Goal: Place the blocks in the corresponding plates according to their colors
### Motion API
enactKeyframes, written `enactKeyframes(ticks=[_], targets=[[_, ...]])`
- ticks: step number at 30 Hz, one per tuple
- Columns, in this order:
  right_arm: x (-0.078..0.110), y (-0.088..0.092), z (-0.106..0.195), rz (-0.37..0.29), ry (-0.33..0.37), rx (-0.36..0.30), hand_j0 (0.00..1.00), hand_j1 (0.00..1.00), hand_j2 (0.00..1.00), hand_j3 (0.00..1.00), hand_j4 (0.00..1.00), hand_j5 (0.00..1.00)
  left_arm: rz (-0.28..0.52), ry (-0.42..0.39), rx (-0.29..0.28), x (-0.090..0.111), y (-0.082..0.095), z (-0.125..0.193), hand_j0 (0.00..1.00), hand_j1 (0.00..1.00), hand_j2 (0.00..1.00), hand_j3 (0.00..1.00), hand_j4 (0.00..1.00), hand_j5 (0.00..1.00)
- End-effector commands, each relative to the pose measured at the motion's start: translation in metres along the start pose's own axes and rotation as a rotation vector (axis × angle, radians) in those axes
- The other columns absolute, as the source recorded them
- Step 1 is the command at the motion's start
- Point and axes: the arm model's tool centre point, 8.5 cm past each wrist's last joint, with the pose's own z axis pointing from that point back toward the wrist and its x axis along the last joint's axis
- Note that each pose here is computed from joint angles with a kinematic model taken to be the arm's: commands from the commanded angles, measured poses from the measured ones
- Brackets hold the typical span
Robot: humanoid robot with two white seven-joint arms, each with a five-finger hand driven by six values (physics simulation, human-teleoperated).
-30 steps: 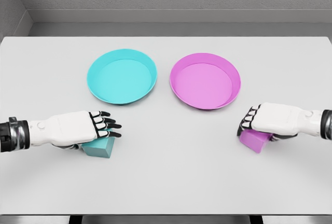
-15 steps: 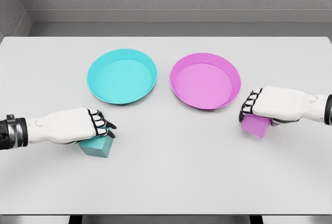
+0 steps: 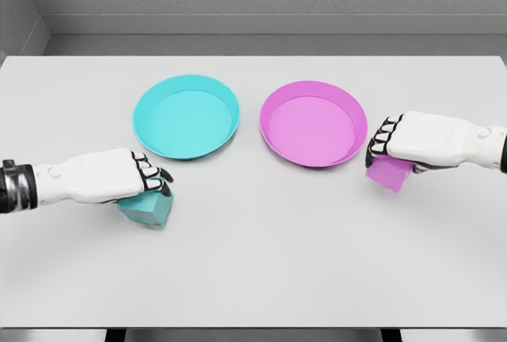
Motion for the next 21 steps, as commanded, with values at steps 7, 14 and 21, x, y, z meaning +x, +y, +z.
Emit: enactKeyframes(ticks=[7, 14, 21], targets=[[-0.015, -0.003, -0.005, -0.102, 0.140, -0.024, 0.60, 0.60, 0.60, 0.60, 0.60, 0.60, -0.019, 0.016, 0.057, -0.011, 0.023, 0.001, 0.46, 0.46, 0.46, 0.46, 0.46, 0.46], [-0.023, -0.010, -0.013, -0.161, 0.222, -0.052, 0.60, 0.60, 0.60, 0.60, 0.60, 0.60, -0.050, 0.032, 0.135, -0.024, 0.050, -0.014, 0.46, 0.46, 0.46, 0.46, 0.46, 0.46], [-0.020, -0.024, -0.029, -0.171, 0.214, -0.094, 0.60, 0.60, 0.60, 0.60, 0.60, 0.60, -0.027, 0.091, 0.157, -0.053, 0.049, -0.043, 0.46, 0.46, 0.46, 0.46, 0.46, 0.46]])
